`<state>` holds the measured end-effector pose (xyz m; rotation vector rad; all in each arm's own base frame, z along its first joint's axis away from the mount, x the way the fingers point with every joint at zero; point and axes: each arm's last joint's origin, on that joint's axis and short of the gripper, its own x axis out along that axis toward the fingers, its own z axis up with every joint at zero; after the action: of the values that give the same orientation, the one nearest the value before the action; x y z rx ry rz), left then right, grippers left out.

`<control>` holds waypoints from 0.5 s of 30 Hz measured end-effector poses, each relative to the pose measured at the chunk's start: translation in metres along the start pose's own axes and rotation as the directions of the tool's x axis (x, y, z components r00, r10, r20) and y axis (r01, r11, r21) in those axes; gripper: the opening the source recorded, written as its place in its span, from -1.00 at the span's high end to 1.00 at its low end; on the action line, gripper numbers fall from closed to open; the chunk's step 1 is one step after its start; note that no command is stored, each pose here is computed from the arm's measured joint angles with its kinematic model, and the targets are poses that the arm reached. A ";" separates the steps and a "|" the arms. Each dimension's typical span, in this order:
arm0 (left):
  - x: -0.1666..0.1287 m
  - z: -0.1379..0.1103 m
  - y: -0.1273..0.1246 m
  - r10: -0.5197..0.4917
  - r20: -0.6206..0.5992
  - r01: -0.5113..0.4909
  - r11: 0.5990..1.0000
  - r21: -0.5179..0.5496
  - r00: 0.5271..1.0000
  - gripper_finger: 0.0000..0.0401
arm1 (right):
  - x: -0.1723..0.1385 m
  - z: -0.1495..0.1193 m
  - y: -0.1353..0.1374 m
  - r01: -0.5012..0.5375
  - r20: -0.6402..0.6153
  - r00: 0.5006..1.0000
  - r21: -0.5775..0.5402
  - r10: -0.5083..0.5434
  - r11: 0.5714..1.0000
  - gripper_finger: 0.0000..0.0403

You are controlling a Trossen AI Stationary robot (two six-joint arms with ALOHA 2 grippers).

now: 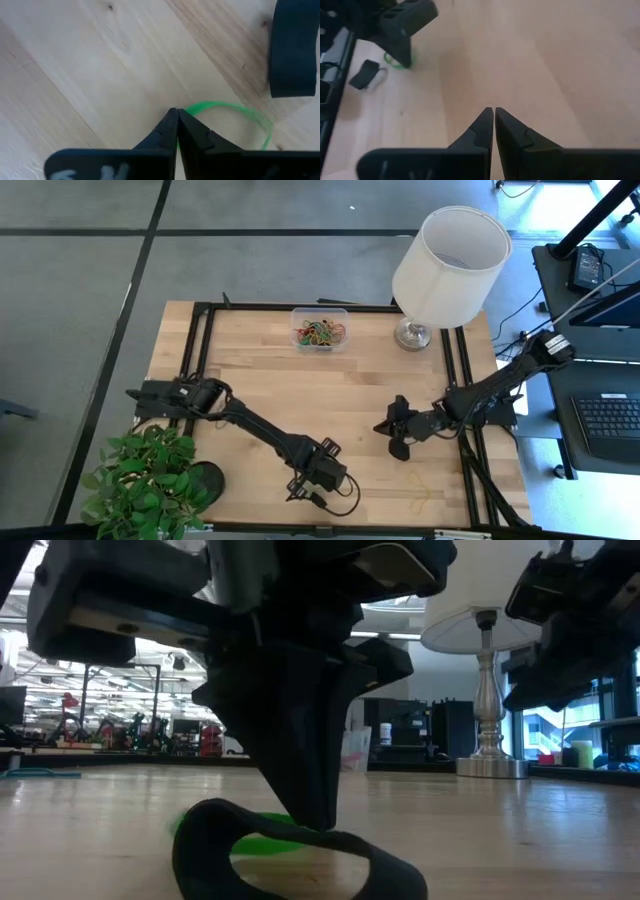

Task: Pick and place rubber bands into bin
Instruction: Put the green rubber band into the transparent bin

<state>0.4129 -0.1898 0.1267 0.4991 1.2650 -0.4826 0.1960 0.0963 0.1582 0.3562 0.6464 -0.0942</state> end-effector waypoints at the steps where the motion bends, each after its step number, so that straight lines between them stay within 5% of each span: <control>1: 0.001 0.000 -0.001 -0.003 -0.004 0.003 1.000 0.001 1.000 0.98 | -0.001 -0.001 0.001 -0.006 -0.002 1.000 0.004 0.006 1.000 0.88; 15: -0.049 -0.009 0.000 0.118 -0.047 -0.121 0.991 -0.051 0.992 0.99 | -0.006 -0.008 0.011 -0.025 0.010 1.000 -0.028 0.025 0.999 0.88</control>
<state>0.3947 -0.1815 0.1721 0.5395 1.2788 -0.3378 0.1888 0.1099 0.1589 0.3369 0.6319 -0.0636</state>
